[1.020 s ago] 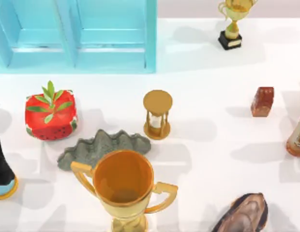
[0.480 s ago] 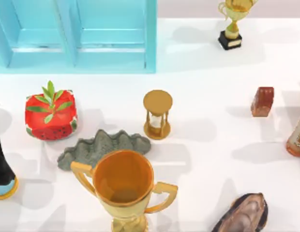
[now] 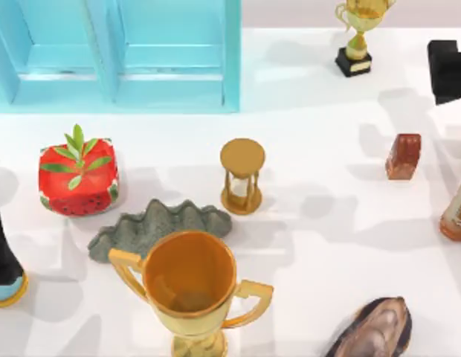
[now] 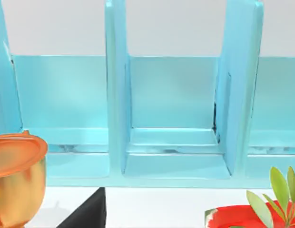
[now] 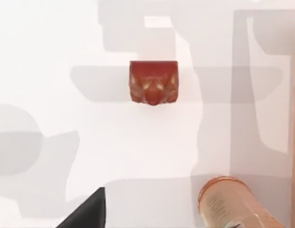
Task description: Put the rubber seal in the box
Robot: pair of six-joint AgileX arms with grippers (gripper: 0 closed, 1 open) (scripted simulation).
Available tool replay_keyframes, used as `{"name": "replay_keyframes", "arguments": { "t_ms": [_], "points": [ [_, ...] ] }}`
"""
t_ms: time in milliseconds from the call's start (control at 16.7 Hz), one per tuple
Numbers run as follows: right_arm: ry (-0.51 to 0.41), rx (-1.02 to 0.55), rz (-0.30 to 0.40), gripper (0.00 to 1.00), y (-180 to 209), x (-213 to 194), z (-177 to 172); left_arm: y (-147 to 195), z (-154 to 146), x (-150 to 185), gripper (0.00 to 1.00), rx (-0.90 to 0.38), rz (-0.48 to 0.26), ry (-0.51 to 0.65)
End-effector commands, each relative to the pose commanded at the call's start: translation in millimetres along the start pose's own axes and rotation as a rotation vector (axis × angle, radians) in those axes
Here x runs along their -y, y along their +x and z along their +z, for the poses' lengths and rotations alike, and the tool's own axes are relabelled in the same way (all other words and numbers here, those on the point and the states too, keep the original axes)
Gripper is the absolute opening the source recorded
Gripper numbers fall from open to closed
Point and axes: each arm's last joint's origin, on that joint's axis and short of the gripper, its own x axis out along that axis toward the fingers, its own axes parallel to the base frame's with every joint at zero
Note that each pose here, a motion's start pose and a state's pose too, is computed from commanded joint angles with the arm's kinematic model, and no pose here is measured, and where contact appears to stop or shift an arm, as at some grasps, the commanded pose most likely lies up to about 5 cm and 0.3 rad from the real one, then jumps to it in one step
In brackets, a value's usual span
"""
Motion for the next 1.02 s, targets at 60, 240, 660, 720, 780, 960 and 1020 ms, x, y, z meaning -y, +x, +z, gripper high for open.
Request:
{"name": "replay_keyframes", "arguments": {
  "t_ms": [60, 240, 660, 720, 780, 960, 1020],
  "points": [
    [0.001, -0.060, -0.007, 1.00, 12.4, -5.2, 12.6, 0.0, 0.0, 0.0, 1.00, 0.000, 0.000, 0.000],
    [0.002, -0.205, -0.026, 1.00, 49.7, -19.6, 42.1, 0.0, 0.0, 0.0, 1.00, 0.000, 0.000, 0.000],
    [0.003, -0.345, -0.049, 1.00, 95.6, -35.2, 64.7, 0.0, 0.0, 0.0, 1.00, 0.000, 0.000, 0.000],
    [0.003, -0.345, -0.049, 1.00, 95.6, -35.2, 64.7, 0.0, 0.0, 0.0, 1.00, 0.000, 0.000, 0.000],
    [0.003, -0.345, -0.049, 1.00, 95.6, -35.2, 64.7, 0.0, 0.0, 0.0, 1.00, 0.000, 0.000, 0.000],
    [0.007, -0.344, -0.049, 1.00, 96.4, -32.9, 64.9, 0.0, 0.0, 0.0, 1.00, 0.000, 0.000, 0.000],
    [0.004, -0.345, -0.049, 1.00, 100.2, -33.4, 63.8, 0.0, 0.0, 0.0, 1.00, 0.000, 0.000, 0.000]
  ]
}}
